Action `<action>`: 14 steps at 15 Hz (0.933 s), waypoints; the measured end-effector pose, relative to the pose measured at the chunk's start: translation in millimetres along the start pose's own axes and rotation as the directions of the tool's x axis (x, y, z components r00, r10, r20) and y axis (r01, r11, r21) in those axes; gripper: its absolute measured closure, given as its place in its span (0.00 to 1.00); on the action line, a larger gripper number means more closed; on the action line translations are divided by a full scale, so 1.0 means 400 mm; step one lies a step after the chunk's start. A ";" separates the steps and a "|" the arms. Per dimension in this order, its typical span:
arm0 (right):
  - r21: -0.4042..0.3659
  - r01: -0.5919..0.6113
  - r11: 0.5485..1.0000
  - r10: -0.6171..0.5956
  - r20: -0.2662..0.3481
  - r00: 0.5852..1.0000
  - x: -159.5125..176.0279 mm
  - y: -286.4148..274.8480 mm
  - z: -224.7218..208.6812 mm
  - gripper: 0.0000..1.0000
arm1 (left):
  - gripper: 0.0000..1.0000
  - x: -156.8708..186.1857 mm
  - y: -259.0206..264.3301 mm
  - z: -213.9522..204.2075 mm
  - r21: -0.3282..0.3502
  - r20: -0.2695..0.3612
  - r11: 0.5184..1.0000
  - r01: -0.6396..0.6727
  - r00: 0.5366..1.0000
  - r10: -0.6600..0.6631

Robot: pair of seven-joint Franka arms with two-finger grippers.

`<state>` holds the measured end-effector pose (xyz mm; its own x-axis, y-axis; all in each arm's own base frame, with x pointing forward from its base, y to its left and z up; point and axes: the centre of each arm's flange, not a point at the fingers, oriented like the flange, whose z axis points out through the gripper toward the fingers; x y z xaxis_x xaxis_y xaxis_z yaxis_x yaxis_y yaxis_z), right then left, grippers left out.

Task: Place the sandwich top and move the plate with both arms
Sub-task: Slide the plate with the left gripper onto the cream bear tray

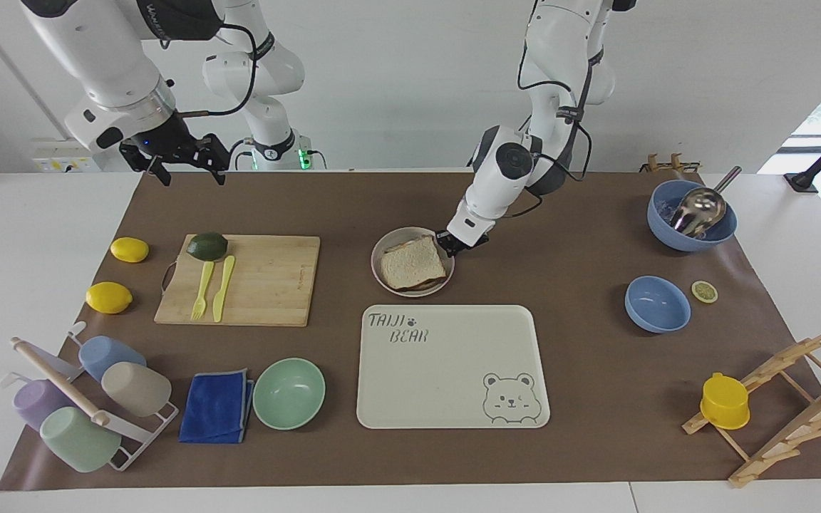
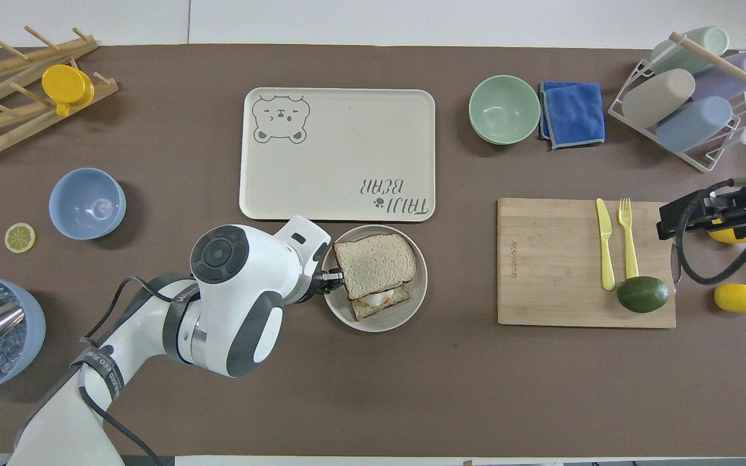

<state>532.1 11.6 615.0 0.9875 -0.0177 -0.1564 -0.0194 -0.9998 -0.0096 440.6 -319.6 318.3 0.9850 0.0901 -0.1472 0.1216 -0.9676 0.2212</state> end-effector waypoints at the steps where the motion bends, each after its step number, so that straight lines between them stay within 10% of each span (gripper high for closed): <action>1: 0.000 0.000 1.000 0.000 0.000 1.000 0.000 0.000 0.000 0.00 | 0.96 0.019 -0.013 -0.033 -0.018 0.011 1.000 0.010 1.000 -0.010; 8: 0.000 0.000 1.000 0.000 0.000 1.000 0.000 0.000 0.000 0.00 | 0.96 0.261 -0.159 -0.445 -0.150 -0.032 0.986 0.072 0.996 -0.078; 14: 0.000 0.000 1.000 0.000 -0.008 1.000 0.002 0.000 -0.002 0.00 | 0.96 0.499 -0.180 -0.336 -0.168 -0.042 0.984 0.058 0.997 -0.065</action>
<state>533.0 11.5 615.6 0.9887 -0.0180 -0.1485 -0.0197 -0.9998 -0.0099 645.0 -200.3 402.5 0.9792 0.1630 -0.1210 0.1970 -0.9073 0.3715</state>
